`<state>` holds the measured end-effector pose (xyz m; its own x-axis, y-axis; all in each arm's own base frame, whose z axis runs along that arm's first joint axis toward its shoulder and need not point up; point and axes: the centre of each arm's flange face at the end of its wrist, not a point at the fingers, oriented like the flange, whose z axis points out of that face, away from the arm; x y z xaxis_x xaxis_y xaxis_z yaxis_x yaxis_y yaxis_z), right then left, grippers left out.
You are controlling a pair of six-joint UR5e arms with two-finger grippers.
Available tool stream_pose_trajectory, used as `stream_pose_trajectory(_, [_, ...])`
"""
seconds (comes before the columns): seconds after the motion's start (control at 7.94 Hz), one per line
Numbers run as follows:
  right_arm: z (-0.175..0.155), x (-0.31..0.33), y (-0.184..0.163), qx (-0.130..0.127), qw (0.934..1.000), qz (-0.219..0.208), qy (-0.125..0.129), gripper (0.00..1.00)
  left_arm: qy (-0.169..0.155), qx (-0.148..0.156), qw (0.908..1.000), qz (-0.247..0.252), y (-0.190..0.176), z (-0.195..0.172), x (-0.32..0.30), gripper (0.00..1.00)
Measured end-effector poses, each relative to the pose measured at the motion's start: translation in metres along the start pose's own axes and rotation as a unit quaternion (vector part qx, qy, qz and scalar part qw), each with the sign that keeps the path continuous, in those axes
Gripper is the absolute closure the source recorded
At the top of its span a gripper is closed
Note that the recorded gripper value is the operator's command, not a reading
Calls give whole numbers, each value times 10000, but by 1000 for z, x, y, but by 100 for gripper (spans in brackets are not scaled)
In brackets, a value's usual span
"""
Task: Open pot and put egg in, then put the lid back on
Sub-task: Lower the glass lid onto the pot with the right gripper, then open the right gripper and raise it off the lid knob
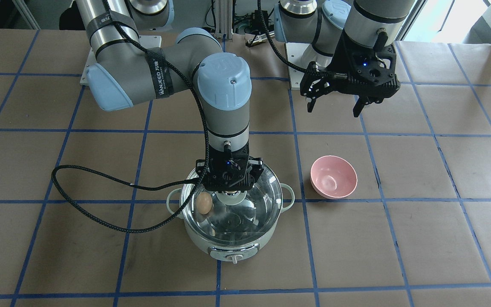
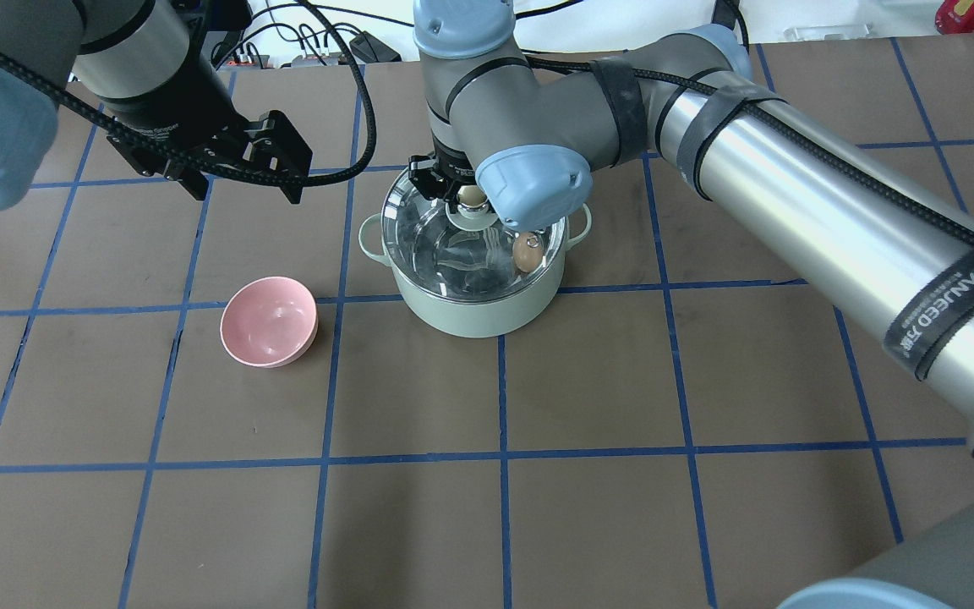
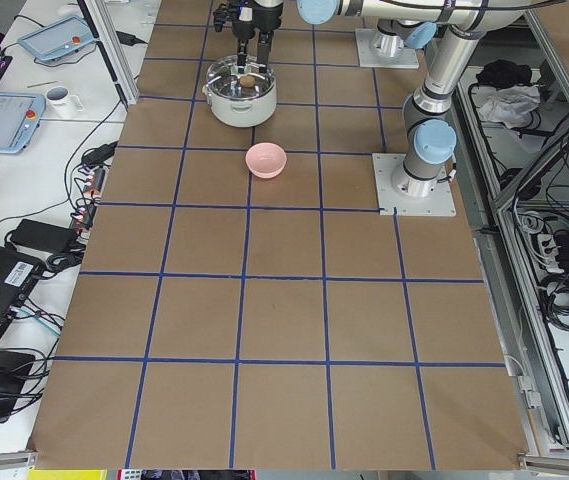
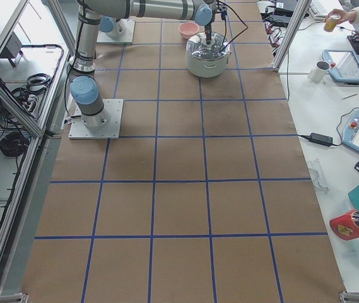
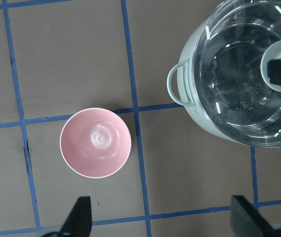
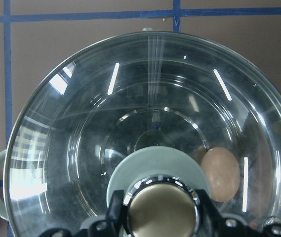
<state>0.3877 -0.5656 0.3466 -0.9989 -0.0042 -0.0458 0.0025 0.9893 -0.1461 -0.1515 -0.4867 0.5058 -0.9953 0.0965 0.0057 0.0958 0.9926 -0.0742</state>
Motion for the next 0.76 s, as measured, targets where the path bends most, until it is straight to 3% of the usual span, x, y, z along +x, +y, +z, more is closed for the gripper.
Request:
stream_pose_trajectory(0.13, [1, 0, 0, -8, 10000, -8, -1, 94, 3, 13, 10000, 6, 0, -1, 0, 0])
stream_pose_trajectory(0.25, [1, 0, 0, -10, 10000, -20, 6, 42, 4, 31, 10000, 10, -2, -1, 1, 0])
stream_pose_trajectory(0.38, [2, 0, 0, -11, 10000, -27, 14, 0, 5, 46, 10000, 13, -2, -1, 1, 0])
stream_pose_trajectory(0.76, [-2, 1, 0, 12, 10000, -19, 17, 0, 4, 80, 10000, 14, -5, 0, 1, 0])
